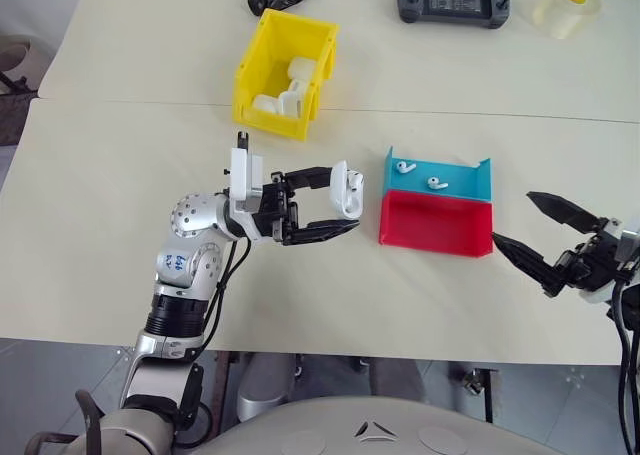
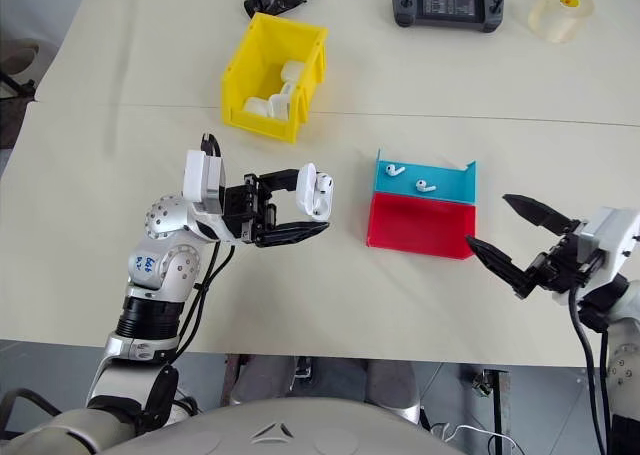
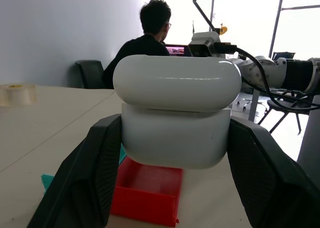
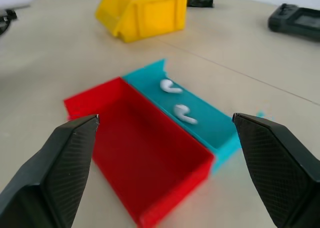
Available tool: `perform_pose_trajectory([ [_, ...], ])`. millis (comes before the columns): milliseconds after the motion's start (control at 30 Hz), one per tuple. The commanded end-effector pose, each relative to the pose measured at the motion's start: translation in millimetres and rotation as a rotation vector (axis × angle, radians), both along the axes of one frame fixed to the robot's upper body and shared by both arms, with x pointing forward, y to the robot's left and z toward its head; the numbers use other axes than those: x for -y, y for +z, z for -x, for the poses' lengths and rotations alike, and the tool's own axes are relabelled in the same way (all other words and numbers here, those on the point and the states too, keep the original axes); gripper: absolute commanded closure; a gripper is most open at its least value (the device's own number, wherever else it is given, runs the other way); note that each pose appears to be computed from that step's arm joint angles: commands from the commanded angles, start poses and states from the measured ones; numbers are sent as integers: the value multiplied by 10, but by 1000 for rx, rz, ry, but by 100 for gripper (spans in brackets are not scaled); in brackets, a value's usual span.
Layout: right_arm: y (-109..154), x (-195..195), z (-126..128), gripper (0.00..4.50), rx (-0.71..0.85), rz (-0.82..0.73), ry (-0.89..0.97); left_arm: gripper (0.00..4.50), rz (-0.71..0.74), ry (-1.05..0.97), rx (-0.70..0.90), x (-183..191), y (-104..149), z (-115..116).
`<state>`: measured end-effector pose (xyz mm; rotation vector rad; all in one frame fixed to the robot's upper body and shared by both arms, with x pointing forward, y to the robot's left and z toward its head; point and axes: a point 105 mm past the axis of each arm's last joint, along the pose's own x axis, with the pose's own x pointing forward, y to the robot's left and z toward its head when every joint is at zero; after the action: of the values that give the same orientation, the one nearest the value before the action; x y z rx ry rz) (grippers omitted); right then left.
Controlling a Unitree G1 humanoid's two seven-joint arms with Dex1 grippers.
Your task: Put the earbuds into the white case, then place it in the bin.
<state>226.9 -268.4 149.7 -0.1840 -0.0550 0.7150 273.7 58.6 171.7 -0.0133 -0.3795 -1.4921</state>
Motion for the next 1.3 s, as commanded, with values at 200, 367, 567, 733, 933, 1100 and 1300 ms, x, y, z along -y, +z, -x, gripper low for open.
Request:
perform_pose_trajectory([
  [200, 253, -223, -238, 2, 14, 165, 96, 172, 19, 35, 37, -6, 56, 88],
  [367, 357, -416, -607, 2, -145, 277, 91, 172, 21, 22, 40, 51, 70, 131],
  [567, 396, -581, -1044, 2, -249, 491, 94, 172, 15, 27, 48, 128, 82, 135],
  [733, 265, -570, -1215, 2, -272, 734, 168, 172, 20, 25, 50, 174, 86, 160],
  [933, 199, -582, -1324, 2, -298, 865, 287, 172, 26, 36, 56, 167, 100, 159],
  [1100, 162, -578, -1373, 2, -305, 924, 331, 172, 31, 45, 61, 175, 111, 145],
  [1300, 130, -674, -1414, 2, -287, 962, 385, 172, 43, 55, 64, 185, 133, 132],
])
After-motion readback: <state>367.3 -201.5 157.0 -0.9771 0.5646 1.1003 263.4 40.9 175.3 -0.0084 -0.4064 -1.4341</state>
